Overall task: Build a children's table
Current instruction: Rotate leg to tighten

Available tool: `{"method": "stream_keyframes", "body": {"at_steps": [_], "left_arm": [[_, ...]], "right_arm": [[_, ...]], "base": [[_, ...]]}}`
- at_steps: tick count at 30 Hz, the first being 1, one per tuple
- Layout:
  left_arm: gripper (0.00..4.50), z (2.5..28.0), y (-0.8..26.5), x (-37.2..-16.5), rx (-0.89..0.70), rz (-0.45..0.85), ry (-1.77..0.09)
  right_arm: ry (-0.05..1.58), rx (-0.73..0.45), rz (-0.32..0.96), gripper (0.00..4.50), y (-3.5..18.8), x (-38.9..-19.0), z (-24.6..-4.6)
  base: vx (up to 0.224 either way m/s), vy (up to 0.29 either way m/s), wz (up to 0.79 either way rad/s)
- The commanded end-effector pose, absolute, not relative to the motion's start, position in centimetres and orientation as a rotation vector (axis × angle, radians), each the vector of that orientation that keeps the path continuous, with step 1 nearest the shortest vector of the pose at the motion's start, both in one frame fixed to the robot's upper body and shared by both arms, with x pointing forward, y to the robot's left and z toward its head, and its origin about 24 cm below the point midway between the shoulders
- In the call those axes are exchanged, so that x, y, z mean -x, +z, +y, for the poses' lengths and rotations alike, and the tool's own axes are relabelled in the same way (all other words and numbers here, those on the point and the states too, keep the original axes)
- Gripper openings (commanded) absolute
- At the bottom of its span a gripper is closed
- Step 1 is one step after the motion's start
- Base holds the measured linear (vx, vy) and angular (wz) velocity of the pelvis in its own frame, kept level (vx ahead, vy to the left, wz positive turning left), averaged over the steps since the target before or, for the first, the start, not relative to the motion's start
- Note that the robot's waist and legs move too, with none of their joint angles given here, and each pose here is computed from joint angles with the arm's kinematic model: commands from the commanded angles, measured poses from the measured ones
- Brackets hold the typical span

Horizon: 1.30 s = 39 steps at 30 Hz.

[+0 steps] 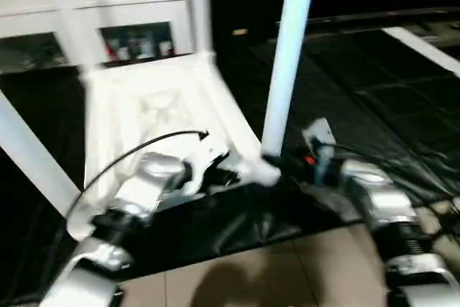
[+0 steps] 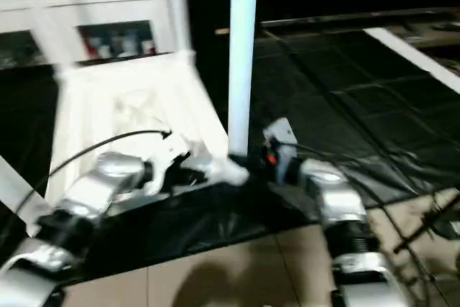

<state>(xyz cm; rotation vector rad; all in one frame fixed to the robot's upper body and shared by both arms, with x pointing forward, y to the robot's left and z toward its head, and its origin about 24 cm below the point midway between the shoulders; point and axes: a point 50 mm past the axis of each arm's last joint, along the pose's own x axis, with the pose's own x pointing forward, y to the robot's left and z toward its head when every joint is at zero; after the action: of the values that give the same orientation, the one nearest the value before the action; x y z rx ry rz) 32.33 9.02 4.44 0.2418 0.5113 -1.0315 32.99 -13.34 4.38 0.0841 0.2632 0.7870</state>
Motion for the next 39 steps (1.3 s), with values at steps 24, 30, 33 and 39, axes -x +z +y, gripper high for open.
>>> {"method": "stream_keyframes", "body": {"at_steps": [24,30,33,39], "left_arm": [[0.0,9.8,5.6,-31.0,-0.286,0.462,-1.223],[0.0,11.3,5.5,-30.2,-0.33,0.5,-1.354],[0.0,11.7,5.7,-29.6,-0.363,0.493,-1.471],[0.0,12.0,5.6,-28.9,-0.416,0.515,-1.581]], "right_arm": [[0.982,-0.111,0.247,3.67,5.0,-31.8,-14.2],[1.159,0.002,0.258,4.08,6.2,-31.0,-16.4],[1.278,0.051,0.299,4.22,6.7,-30.8,-17.4],[1.407,0.078,0.298,4.22,7.6,-30.9,-17.3]], "base": [[0.002,0.0,0.0],[0.0,0.0,0.0],[0.0,0.0,0.0],[0.0,0.0,0.0]]}}
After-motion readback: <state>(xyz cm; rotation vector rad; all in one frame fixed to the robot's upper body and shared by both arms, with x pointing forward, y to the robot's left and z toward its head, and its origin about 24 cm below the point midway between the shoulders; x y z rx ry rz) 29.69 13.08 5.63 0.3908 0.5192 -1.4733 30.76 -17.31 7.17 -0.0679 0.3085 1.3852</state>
